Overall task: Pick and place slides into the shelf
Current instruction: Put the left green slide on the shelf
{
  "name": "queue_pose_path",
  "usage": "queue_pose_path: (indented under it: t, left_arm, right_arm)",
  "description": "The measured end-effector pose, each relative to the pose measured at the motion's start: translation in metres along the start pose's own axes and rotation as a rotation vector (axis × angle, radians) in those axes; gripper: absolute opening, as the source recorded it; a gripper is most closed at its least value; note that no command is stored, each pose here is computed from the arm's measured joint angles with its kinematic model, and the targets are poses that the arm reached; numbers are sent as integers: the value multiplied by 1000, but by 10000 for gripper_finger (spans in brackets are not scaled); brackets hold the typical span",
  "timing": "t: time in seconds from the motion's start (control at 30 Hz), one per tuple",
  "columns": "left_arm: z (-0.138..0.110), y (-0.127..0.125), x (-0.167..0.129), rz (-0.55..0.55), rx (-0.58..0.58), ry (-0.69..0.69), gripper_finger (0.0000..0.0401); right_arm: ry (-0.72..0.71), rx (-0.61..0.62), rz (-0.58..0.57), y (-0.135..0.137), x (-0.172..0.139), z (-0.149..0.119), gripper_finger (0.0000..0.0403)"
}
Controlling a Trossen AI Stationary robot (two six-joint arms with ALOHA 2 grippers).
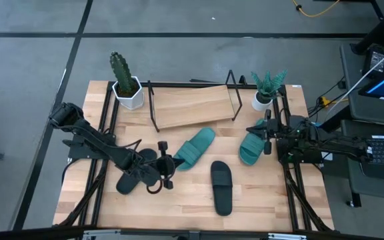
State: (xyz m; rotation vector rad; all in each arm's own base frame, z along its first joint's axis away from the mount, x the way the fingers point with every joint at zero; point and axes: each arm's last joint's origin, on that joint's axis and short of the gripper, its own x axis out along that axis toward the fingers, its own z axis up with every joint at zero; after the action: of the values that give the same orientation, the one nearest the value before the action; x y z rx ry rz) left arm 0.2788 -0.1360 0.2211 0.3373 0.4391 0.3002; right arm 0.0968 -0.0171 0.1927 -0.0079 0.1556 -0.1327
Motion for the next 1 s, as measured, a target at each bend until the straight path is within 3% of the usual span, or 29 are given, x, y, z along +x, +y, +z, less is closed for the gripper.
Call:
queue_pose_path:
  t: [0.53,0.8,1.0]
  left_arm:
    - [-2,16,15,49,23,40,6]
    - [-4,16,15,50,29,51,80]
    - [-9,14,17,43,173,82,127]
  right_arm:
    - [85,54,-1,0,0,-8,6]
    - [86,54,-1,0,0,-8,6]
    - [86,54,-2,0,0,-8,6]
